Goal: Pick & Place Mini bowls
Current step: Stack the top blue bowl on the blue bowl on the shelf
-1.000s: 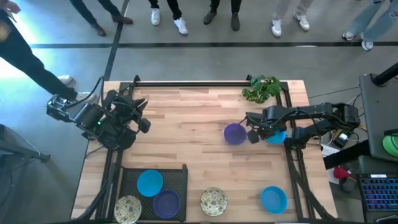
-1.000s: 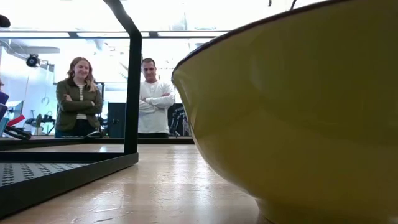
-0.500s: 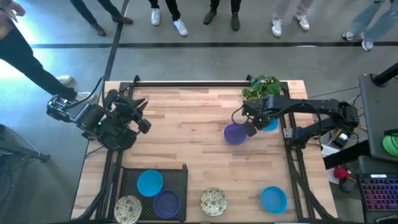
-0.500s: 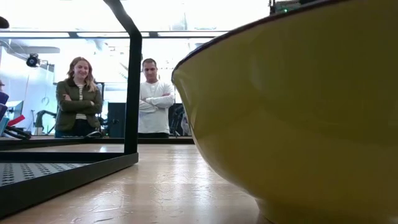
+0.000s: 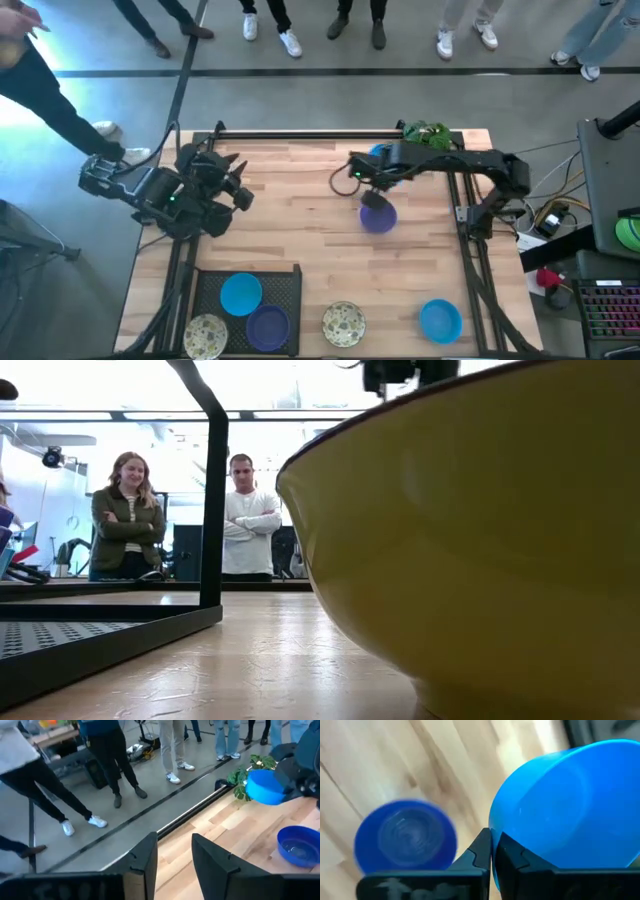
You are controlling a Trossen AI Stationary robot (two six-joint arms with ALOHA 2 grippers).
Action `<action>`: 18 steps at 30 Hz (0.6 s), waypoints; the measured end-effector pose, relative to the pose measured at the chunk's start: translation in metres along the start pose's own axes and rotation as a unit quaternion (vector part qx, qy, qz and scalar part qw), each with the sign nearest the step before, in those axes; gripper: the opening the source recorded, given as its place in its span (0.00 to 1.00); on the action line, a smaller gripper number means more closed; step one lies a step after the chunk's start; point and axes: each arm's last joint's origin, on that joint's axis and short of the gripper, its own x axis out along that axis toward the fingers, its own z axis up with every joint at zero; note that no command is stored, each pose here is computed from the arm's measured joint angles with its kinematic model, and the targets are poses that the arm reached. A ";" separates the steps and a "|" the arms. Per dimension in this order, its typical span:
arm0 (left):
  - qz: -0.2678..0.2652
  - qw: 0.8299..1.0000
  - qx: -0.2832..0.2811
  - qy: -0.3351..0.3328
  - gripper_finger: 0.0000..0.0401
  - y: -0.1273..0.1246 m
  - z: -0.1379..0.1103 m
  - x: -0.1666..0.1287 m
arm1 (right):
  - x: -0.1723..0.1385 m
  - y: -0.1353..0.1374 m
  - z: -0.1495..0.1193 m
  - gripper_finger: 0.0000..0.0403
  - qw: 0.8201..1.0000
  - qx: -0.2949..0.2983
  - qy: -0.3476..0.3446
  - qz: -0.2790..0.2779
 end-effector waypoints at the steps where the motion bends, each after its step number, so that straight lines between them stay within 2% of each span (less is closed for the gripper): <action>1: 0.000 1.000 -0.006 0.008 0.29 -0.001 0.000 0.003 | -0.001 0.002 0.007 0.02 1.000 -0.020 -0.007 -0.009; 4: -0.006 0.999 -0.030 0.041 0.29 -0.005 0.002 0.011 | -0.005 0.007 0.025 0.02 0.997 -0.074 -0.026 -0.024; 9: 0.004 0.991 -0.101 0.088 0.29 -0.006 0.003 0.028 | -0.011 0.016 0.045 0.02 0.986 -0.154 -0.053 -0.024; 18: 0.021 0.973 -0.177 0.145 0.29 0.000 0.008 0.051 | -0.028 0.029 0.056 0.02 0.951 -0.288 -0.106 -0.025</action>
